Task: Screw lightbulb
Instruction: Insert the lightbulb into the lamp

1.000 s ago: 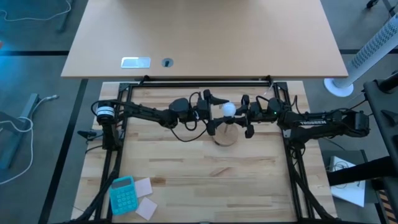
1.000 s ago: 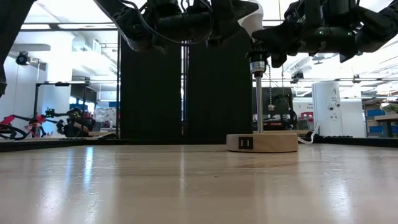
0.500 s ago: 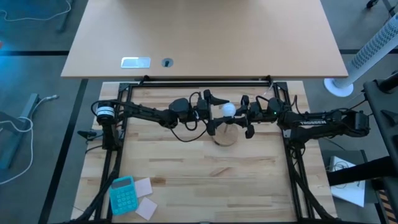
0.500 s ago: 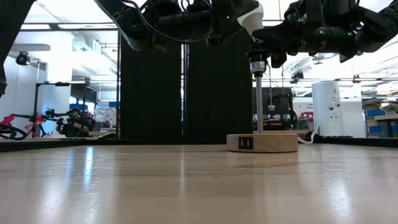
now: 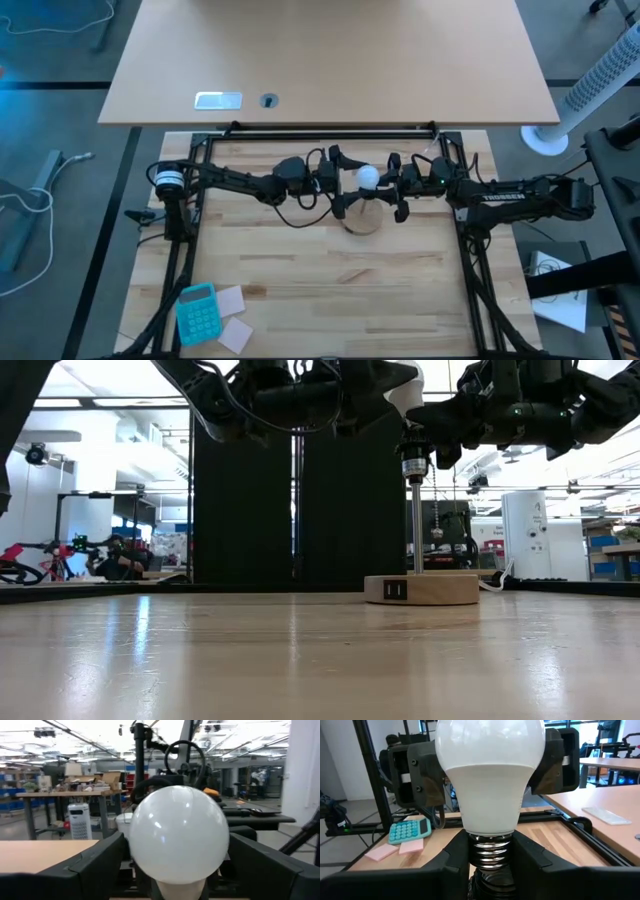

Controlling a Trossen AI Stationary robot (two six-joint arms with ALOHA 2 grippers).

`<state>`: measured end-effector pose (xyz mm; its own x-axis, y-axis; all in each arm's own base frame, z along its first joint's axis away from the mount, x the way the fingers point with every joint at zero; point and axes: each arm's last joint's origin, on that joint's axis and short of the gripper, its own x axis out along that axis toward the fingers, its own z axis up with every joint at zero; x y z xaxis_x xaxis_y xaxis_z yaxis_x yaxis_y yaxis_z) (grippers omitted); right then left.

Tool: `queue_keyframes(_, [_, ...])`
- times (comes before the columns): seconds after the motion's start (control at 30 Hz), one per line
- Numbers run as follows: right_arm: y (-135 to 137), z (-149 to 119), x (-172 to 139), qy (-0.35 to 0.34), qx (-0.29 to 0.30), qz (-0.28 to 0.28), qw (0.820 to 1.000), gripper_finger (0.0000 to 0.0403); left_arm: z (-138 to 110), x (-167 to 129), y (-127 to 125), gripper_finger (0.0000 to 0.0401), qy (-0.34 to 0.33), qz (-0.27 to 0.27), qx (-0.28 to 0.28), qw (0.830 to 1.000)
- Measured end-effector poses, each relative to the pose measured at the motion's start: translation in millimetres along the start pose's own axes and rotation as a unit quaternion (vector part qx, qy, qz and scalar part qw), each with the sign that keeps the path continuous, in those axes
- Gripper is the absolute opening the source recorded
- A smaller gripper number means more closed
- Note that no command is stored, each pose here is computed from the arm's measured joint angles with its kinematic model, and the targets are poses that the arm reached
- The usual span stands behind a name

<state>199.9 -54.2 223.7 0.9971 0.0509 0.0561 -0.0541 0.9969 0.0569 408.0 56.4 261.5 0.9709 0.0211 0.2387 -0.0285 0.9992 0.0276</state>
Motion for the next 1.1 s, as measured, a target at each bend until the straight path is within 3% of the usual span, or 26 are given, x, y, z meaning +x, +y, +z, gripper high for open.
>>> queue_keyframes(0.37, [0.0, -0.1, 0.0, 0.001, -0.001, 0.000, 1.000, 0.0095, 7.4, 4.9, 0.5, 0.0345, -0.010, -0.001, -0.010, 1.000])
queue_keyframes(0.57, [0.0, -0.3, 0.0, 0.001, 0.000, 0.000, 1.000, 0.0092, 13.2, 16.3, 1.9, 0.0335, 0.034, -0.001, 0.002, 0.999])
queue_keyframes(1.1, [0.0, -0.3, 0.0, 0.001, -0.003, 0.000, 1.000, 0.0098, 11.5, 13.1, 2.3, 0.0326, 0.020, 0.002, 0.002, 1.000])
